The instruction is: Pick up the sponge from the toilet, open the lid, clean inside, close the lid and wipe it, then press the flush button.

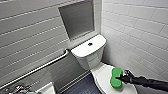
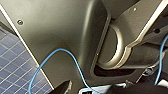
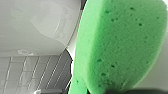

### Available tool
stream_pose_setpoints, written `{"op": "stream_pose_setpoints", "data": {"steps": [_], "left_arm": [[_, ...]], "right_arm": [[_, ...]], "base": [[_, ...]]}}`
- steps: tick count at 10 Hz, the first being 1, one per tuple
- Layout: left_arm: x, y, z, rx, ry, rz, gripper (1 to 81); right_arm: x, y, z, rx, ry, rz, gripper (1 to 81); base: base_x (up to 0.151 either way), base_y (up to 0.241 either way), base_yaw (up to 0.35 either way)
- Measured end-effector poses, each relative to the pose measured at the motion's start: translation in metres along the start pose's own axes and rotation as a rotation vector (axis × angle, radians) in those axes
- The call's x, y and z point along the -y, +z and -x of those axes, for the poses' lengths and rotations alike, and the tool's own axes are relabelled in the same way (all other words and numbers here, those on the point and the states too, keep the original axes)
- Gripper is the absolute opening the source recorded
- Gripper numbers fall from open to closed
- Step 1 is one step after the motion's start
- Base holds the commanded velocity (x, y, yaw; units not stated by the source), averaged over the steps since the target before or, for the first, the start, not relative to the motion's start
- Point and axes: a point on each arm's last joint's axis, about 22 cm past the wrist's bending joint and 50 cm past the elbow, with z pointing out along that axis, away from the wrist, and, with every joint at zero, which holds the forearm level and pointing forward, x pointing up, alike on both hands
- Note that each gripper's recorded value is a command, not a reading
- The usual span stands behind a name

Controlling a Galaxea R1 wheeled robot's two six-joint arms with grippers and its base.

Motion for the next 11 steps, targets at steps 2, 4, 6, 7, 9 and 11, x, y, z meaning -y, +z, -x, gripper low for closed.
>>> {"op": "stream_pose_setpoints", "data": {"steps": [2,4,6,7,9,11], "left_arm": [[0.001,0.002,0.006,0.018,-0.011,-0.012,81.1],[-0.01,0.006,0.002,0.014,-0.008,0.003,81.1],[-0.007,0.005,0.004,0.015,-0.01,-0.001,81.1],[-0.005,0.005,0.008,0.017,-0.013,-0.004,81.1],[0.0,0.005,0.022,0.02,-0.027,-0.016,81.1],[0.01,0.002,0.043,0.055,-0.05,-0.039,81.1]], "right_arm": [[0.005,0.008,-0.021,-0.028,0.01,-0.013,1.0],[0.031,0.002,-0.063,-0.085,-0.018,-0.042,1.0],[0.041,0.008,-0.072,-0.101,-0.009,-0.054,1.0],[0.036,0.019,-0.064,-0.091,0.015,-0.044,1.0],[0.02,0.035,-0.067,-0.103,0.05,-0.009,1.0],[0.007,0.065,-0.062,-0.11,0.094,0.0,1.0]], "base": [[0.0,0.0,0.0],[0.0,0.0,0.0],[0.0,0.0,0.0],[0.0,0.0,0.0],[0.0,0.0,0.0],[0.0,0.0,0.0]]}}
